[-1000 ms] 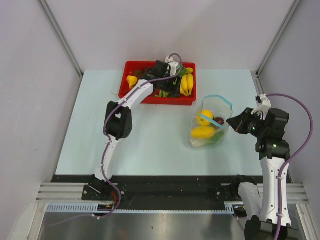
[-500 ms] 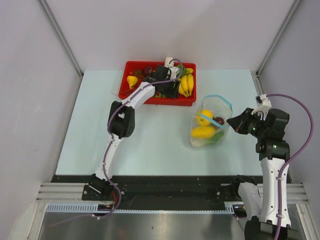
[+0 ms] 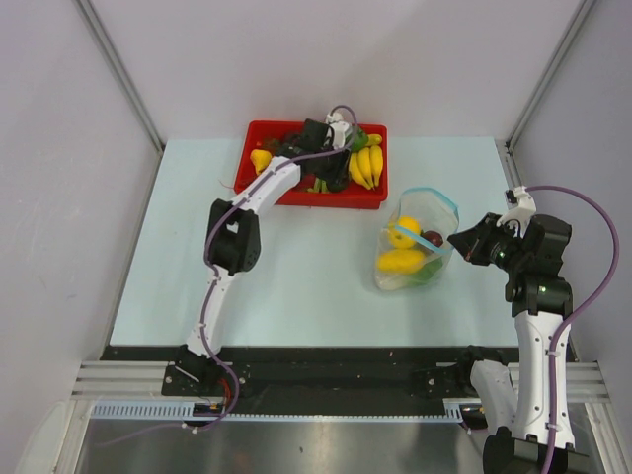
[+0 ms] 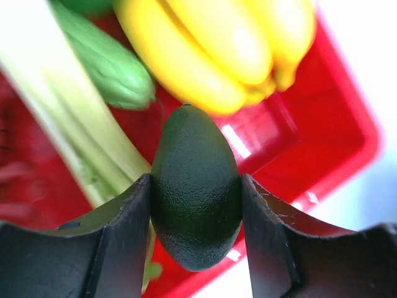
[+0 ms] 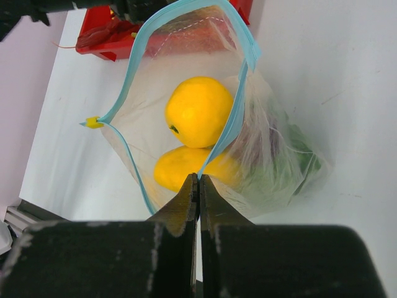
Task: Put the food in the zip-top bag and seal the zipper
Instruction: Pick up the fake fruit from the bin, then place the fake fruit in the zipper food storage bag.
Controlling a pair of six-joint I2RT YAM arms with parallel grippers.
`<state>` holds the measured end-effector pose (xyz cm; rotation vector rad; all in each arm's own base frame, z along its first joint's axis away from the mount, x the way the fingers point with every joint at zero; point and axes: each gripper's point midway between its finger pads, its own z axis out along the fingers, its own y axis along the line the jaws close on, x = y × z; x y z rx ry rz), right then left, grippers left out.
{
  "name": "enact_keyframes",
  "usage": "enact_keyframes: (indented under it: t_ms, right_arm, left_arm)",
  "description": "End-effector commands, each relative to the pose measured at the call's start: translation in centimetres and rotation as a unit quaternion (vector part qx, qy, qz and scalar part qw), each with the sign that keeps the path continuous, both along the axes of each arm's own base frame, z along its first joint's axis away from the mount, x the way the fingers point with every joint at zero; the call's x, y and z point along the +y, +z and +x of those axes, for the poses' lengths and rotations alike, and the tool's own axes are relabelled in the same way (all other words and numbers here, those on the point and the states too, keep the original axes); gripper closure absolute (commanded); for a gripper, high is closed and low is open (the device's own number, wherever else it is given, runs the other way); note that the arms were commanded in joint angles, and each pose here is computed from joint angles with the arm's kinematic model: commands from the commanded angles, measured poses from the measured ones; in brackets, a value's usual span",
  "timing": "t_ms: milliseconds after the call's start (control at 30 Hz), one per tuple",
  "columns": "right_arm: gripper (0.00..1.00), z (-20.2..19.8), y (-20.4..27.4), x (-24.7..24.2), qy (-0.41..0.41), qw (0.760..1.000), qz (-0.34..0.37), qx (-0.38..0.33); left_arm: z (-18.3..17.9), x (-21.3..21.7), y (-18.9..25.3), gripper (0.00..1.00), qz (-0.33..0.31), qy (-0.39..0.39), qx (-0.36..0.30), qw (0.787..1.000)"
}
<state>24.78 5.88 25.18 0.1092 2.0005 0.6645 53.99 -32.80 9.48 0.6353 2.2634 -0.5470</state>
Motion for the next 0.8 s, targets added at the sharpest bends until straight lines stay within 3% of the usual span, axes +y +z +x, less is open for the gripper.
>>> enact_keyframes:
  t_ms: [0,200,400,567,767]
  right_arm:
    - [1.0,0.4,0.9,0.2,0.008,1.0,-0.004,-0.028]
    - [1.0,0.6,1.1,0.4,0.01,0.999,0.004,-0.032]
    - [1.0,0.7,1.5,0.6,0.012,0.999,0.011,-0.035]
    - [1.0,0.7,1.3,0.9,0.015,0.999,0.012,-0.032]
    - [1.0,0.3,1.3,1.1,0.021,0.999,0.012,-0.031]
  left_arm:
    - [0.8,0.4,14.5,0.62,-0.064,-0.005,-0.146,0.987]
    - [-3.7,-2.5,21.8,0.62,-0.148,-0.089,-0.165,0.971]
    - [-13.2,-7.1,27.2,0.6,-0.228,-0.219,-0.153,0.936]
    - [-20.1,-10.4,27.5,0.57,-0.224,-0.297,-0.145,0.917]
    - [-24.4,-13.0,22.8,0.56,-0.189,-0.336,-0.09,0.918]
